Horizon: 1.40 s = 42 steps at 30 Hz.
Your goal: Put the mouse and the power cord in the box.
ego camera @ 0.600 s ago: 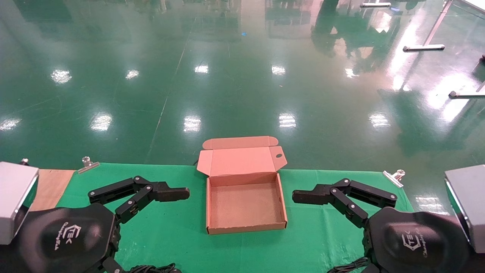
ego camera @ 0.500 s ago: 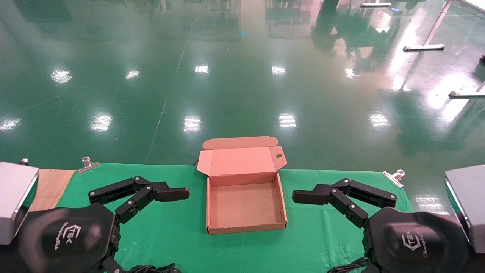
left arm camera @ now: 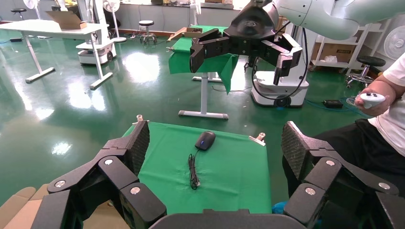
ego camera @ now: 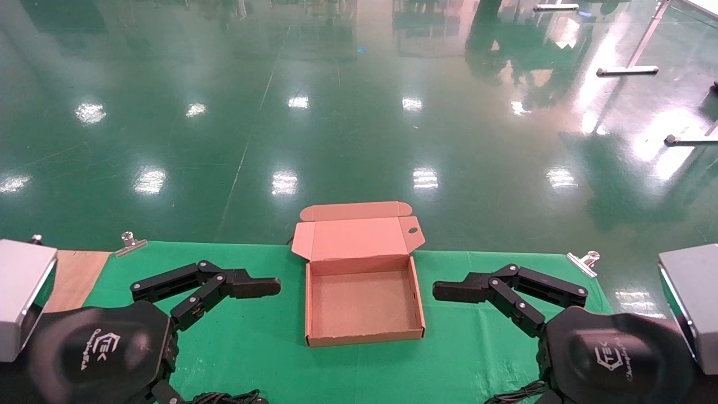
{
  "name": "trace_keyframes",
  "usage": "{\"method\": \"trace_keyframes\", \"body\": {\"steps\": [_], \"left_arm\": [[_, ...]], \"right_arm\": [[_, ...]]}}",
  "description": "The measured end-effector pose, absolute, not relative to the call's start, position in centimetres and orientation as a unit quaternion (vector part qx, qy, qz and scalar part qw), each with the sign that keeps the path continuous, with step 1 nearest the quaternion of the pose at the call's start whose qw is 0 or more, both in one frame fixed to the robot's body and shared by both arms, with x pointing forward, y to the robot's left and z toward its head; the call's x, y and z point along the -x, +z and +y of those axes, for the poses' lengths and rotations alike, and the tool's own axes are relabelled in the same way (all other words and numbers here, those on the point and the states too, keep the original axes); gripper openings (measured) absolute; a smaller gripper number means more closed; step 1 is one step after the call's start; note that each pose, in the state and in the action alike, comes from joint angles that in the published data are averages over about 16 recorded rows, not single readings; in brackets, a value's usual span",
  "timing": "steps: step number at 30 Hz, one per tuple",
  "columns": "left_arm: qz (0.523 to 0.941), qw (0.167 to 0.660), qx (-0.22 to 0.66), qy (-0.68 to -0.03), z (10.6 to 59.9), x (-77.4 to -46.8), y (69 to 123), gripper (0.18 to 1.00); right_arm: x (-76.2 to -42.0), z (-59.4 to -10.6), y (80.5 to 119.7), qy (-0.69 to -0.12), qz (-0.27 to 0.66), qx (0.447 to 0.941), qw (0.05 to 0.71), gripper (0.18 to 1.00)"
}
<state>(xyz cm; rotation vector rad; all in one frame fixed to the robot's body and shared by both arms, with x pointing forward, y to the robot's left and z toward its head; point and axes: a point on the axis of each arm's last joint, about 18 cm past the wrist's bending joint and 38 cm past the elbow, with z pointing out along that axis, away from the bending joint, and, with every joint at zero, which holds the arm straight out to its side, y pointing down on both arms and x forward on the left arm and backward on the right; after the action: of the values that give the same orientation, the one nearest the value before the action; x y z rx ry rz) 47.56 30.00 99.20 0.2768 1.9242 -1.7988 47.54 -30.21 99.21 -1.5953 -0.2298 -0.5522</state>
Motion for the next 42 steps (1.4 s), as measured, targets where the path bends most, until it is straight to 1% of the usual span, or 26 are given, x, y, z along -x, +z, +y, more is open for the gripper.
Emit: {"method": "trace_keyframes", "body": {"steps": [12, 16, 19, 24, 32, 37, 42], "left_arm": [[0.707, 0.244, -0.101, -0.656, 29.9, -47.7, 99.1, 1.001], [0.717, 0.242, -0.096, -0.646, 29.6, -48.3, 98.5, 1.001], [0.733, 0.239, -0.091, -0.63, 29.2, -49.3, 97.8, 1.001], [0.773, 0.234, -0.076, -0.585, 28.7, -51.9, 96.0, 1.001], [0.859, 0.232, -0.038, -0.454, 29.2, -57.4, 93.0, 1.001], [0.903, 0.237, -0.009, -0.358, 30.8, -60.4, 91.6, 1.001], [0.93, 0.242, 0.015, -0.275, 32.4, -62.9, 90.5, 1.001]], "right_arm": [[-47.7, -30.3, 99.1, -0.246, -0.1, 0.707, 0.655, 1.001], [-48.1, -30.5, 98.7, -0.258, -0.104, 0.72, 0.637, 1.001], [-48.8, -30.8, 98.1, -0.275, -0.112, 0.738, 0.606, 1.001], [-50.7, -31.6, 96.6, -0.316, -0.136, 0.781, 0.521, 1.001], [-55.3, -33.9, 93.4, -0.374, -0.199, 0.849, 0.315, 1.001], [-58.6, -35.2, 91.6, -0.39, -0.236, 0.869, 0.194, 1.001], [-61.8, -36.0, 90.1, -0.397, -0.259, 0.874, 0.109, 1.001]]}}
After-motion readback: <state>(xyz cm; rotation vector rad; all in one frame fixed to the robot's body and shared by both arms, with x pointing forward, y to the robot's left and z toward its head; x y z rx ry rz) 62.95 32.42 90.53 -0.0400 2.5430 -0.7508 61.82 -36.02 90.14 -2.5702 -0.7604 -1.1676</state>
